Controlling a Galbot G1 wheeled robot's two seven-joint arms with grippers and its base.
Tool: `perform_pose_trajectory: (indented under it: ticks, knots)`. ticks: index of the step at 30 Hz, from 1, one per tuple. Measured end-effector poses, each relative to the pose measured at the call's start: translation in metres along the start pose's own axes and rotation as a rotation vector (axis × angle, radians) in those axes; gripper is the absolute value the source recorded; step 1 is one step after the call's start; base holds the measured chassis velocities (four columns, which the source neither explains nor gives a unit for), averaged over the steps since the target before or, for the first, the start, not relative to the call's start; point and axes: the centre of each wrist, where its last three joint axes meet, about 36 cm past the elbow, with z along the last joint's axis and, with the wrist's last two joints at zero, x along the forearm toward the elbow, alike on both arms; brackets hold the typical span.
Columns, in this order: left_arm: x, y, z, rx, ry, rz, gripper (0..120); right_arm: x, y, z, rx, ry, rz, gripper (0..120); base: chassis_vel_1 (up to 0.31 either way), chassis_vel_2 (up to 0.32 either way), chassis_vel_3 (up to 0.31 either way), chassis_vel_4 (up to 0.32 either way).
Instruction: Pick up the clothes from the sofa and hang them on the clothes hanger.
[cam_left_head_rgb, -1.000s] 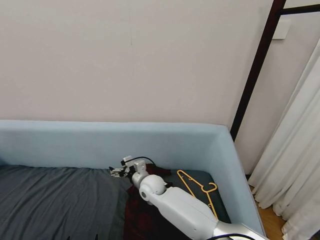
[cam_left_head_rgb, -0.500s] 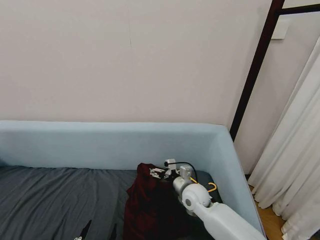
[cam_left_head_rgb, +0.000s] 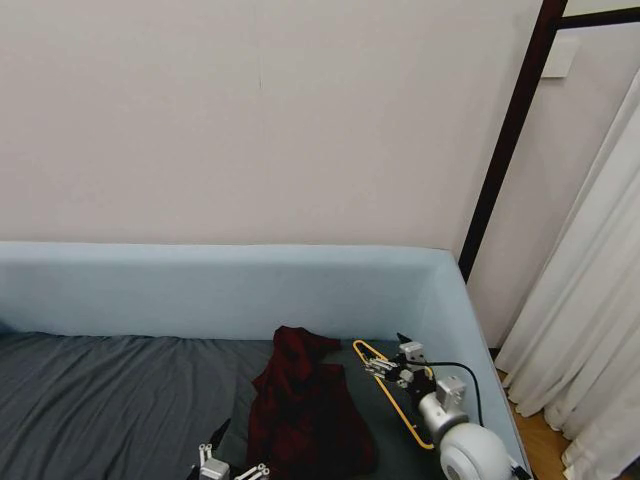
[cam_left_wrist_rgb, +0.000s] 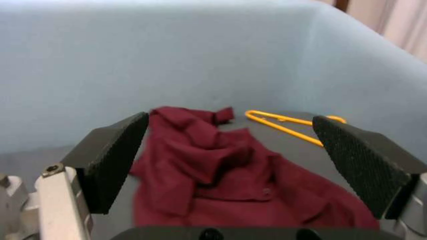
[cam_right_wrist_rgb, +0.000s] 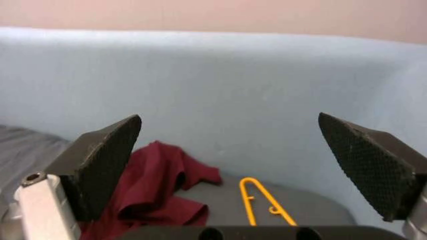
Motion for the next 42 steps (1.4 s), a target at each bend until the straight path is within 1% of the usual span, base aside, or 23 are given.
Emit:
perform_pose_trajectory:
  ticks: [2, 4, 9, 10, 12, 15, 16, 20, 21, 26, 27, 29, 32, 38, 40, 42]
  knots:
    - [-0.012, -0.005, 0.001, -0.012, 0.021, 0.026, 94, 0.013, -0.003, 0.005, -0.017, 0.005, 0.027, 100, 0.0, 0.0, 0.0, 0.0]
    - [-0.014, -0.007, 0.001, -0.017, 0.033, 0.031, 94, 0.015, -0.004, 0.006, -0.023, 0.003, 0.033, 100, 0.0, 0.0, 0.0, 0.0]
    - [-0.033, -0.012, 0.002, -0.115, 0.139, 0.043, 94, 0.023, -0.003, 0.008, -0.053, 0.001, 0.063, 100, 0.0, 0.0, 0.0, 0.0]
    - [-0.033, -0.012, 0.002, -0.115, 0.139, 0.043, 94, 0.023, -0.003, 0.008, -0.053, 0.001, 0.063, 100, 0.0, 0.0, 0.0, 0.0]
    - [-0.041, -0.014, 0.003, -0.131, 0.165, 0.049, 94, 0.026, -0.003, 0.01, -0.061, 0.003, 0.075, 100, 0.0, 0.0, 0.0, 0.0]
    - [-0.061, -0.02, 0.007, -0.139, 0.183, 0.07, 93, 0.033, -0.005, 0.012, -0.073, 0.007, 0.097, 100, 0.0, 0.0, 0.0, 0.0]
    - [-0.061, -0.02, 0.007, -0.139, 0.183, 0.07, 93, 0.033, -0.005, 0.012, -0.073, 0.007, 0.097, 100, 0.0, 0.0, 0.0, 0.0]
    - [-0.091, -0.04, 0.012, -0.13, 0.22, 0.103, 93, 0.037, -0.008, 0.011, -0.081, 0.001, 0.122, 100, 0.0, 0.0, 0.0, 0.0]
    - [-0.091, -0.04, 0.012, -0.13, 0.22, 0.103, 93, 0.037, -0.008, 0.011, -0.081, 0.001, 0.122, 100, 0.0, 0.0, 0.0, 0.0]
    - [-0.115, -0.057, 0.026, -0.16, 0.243, 0.107, 91, 0.043, -0.011, 0.012, -0.088, 0.005, 0.142, 100, 0.0, 0.0, 0.0, 0.0]
    - [-0.115, -0.057, 0.026, -0.16, 0.243, 0.107, 91, 0.043, -0.011, 0.012, -0.088, 0.005, 0.142, 100, 0.0, 0.0, 0.0, 0.0]
    - [-0.124, -0.063, 0.031, -0.157, 0.243, 0.096, 90, 0.045, -0.013, 0.014, -0.088, 0.009, 0.147, 100, 0.0, 0.0, 0.0, 0.0]
    - [-0.131, -0.066, 0.035, -0.158, 0.246, 0.082, 90, 0.046, -0.014, 0.014, -0.087, 0.008, 0.15, 100, 0.0, 0.0, 0.0, 0.0]
    - [-0.139, -0.068, 0.045, -0.171, 0.281, 0.057, 86, 0.046, -0.016, 0.013, -0.093, 0.006, 0.152, 100, 0.0, 0.0, 0.0, 0.0]
    - [-0.141, -0.068, 0.05, -0.173, 0.292, 0.05, 81, 0.046, -0.017, 0.012, -0.093, 0.004, 0.152, 100, 0.0, 0.0, 0.0, 0.0]
    - [-0.144, -0.07, 0.054, -0.169, 0.301, 0.044, 74, 0.046, -0.019, 0.012, -0.094, 0.004, 0.153, 100, 0.0, 0.0, 0.0, 0.0]
